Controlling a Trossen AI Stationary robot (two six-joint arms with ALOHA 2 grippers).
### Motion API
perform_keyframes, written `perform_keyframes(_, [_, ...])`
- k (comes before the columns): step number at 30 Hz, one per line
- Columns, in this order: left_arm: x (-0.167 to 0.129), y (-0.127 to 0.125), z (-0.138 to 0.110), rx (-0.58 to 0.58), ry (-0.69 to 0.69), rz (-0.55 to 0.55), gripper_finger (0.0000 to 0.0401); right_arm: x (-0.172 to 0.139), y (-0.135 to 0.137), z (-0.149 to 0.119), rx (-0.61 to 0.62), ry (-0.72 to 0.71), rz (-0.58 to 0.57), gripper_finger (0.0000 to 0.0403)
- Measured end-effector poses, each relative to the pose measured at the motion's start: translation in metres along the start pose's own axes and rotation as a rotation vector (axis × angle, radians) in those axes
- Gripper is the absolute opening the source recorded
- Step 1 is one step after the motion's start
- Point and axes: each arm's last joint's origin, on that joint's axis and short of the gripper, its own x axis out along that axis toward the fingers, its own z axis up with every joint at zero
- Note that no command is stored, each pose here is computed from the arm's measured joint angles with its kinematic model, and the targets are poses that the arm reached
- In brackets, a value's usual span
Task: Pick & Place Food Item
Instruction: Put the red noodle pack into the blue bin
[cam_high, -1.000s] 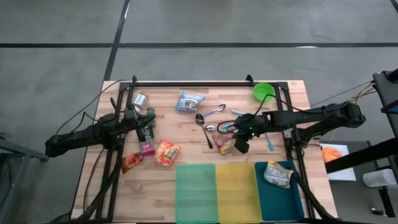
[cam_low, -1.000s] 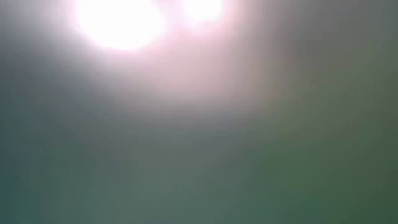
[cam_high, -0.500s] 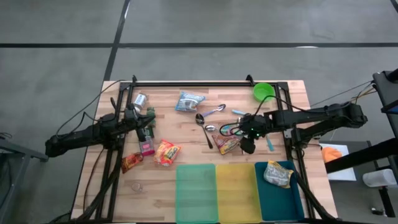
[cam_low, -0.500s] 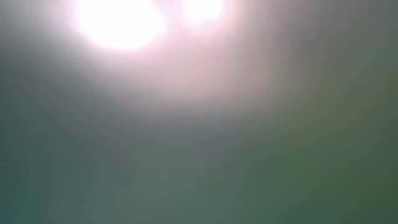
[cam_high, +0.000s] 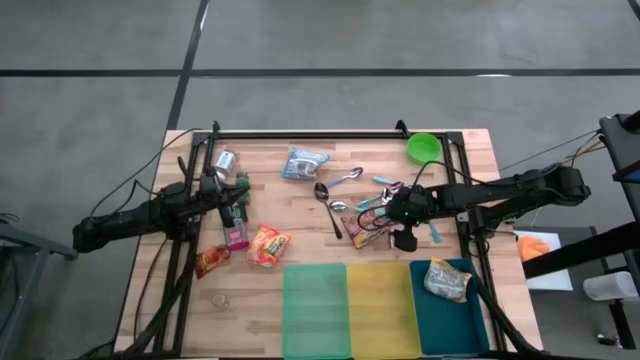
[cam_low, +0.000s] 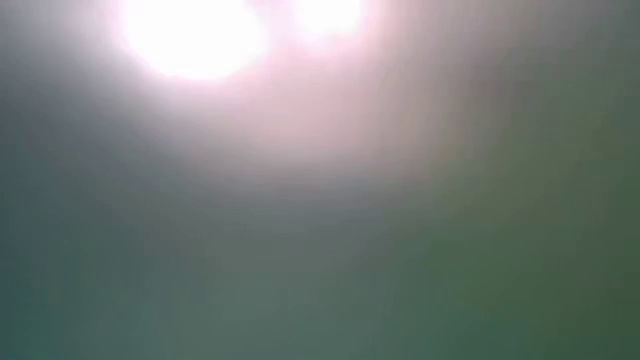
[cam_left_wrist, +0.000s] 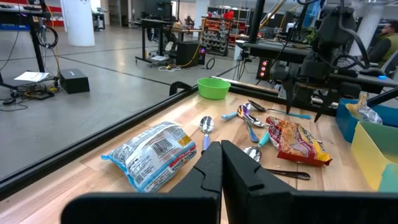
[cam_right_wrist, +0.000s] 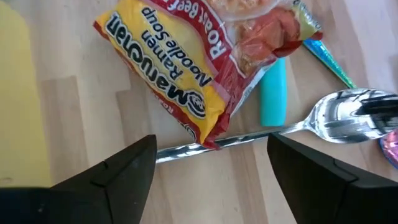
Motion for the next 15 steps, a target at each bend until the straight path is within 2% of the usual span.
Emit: perform_keyframes(15, [0.0, 0.0, 0.0, 0.0, 0.0, 0.0, 0.0, 0.022, -0.003, -0.015, 0.005, -0.137, 0.003, 0.0304])
